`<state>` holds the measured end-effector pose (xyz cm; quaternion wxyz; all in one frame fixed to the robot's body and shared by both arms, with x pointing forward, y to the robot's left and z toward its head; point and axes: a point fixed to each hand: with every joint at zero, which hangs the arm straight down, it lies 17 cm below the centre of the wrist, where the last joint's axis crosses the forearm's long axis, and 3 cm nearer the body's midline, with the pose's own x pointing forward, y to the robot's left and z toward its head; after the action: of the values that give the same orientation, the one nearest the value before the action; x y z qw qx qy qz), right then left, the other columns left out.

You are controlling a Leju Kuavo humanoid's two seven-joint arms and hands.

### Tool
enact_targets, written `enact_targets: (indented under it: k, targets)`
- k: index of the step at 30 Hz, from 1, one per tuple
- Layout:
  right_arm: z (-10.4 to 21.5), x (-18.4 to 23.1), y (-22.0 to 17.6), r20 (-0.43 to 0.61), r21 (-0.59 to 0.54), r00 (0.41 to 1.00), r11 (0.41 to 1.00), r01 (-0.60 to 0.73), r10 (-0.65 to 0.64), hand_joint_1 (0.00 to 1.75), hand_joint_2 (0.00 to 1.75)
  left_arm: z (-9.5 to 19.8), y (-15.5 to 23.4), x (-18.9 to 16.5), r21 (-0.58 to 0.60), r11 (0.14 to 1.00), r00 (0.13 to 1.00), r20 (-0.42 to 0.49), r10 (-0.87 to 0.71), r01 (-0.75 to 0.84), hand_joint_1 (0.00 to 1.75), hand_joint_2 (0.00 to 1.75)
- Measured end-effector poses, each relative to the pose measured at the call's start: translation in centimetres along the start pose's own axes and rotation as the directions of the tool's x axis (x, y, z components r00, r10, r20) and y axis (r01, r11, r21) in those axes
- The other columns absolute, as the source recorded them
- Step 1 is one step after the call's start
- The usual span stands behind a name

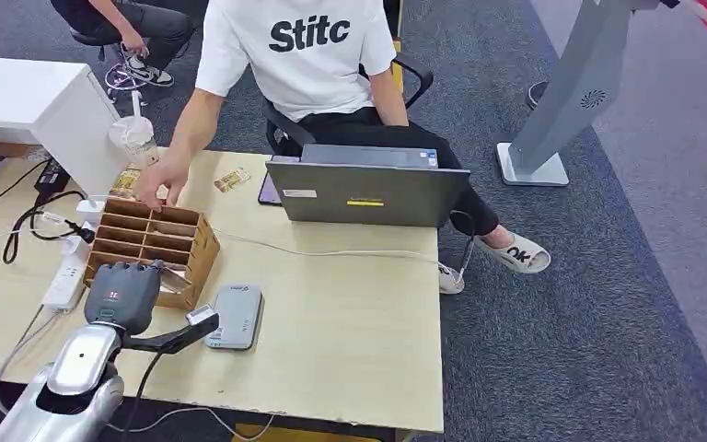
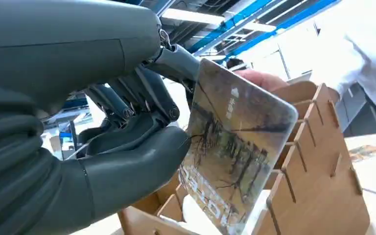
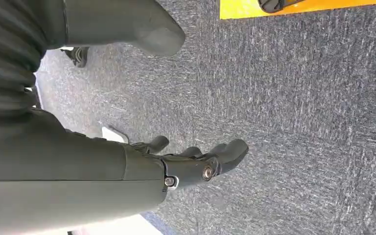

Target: Pass the card to the sensor for recognition and then transmit it.

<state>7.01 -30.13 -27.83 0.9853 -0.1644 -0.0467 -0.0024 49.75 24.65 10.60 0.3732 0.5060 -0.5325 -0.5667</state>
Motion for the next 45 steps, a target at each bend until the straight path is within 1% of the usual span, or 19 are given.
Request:
enact_targets:
  k: [6,17,19,25,30,35,38,41,45]
  targets:
    - [0.0,0.0,0.0,0.002,-0.002,1.000,1.000,-0.006,0.006,0.00,1.75,-0.3,1.0,-0.4,0.039,0.999,1.000,-0.009,0.016,-0.015,1.75,1.75]
    - [0.0,0.0,0.0,0.002,-0.002,1.000,1.000,-0.006,0.006,0.00,1.75,-0.5,1.8,-0.7,0.063,0.997,0.999,-0.018,0.043,-0.041,1.75,1.75]
    - [0.0,0.1,-0.1,0.005,-0.003,1.000,1.000,-0.009,0.009,0.00,1.75,-0.9,3.1,-1.1,0.096,0.993,0.997,-0.018,0.070,-0.068,1.75,1.75]
    - [0.0,0.1,-0.1,0.011,-0.005,1.000,1.000,-0.017,0.017,0.00,1.75,-2.9,8.4,-4.0,0.197,0.977,0.995,-0.043,0.092,-0.081,1.75,1.75]
    - [0.0,0.2,-0.2,0.017,-0.009,1.000,1.000,-0.020,0.020,0.00,1.75,-5.5,15.0,-9.2,0.289,0.956,0.991,-0.097,0.090,-0.058,1.75,1.75]
    - [0.0,0.3,-0.2,0.021,-0.010,0.999,0.999,-0.032,0.032,0.00,1.75,-7.8,22.9,-14.3,0.386,0.922,0.984,-0.164,0.064,0.005,1.75,1.75]
    - [0.0,0.3,-0.2,0.020,-0.010,0.999,0.999,-0.040,0.041,0.00,1.75,-8.7,25.6,-16.5,0.410,0.911,0.977,-0.209,0.042,0.049,1.75,1.75]
    - [0.0,0.3,-0.3,0.018,-0.012,0.999,0.999,-0.048,0.048,0.00,1.75,-9.5,27.8,-17.4,0.432,0.900,0.973,-0.224,0.050,0.053,1.75,1.75]
    - [0.0,0.6,-0.3,0.021,-0.013,0.999,0.999,-0.048,0.049,0.00,1.75,-10.3,30.0,-16.5,0.460,0.887,0.975,-0.208,0.078,0.027,1.75,1.75]
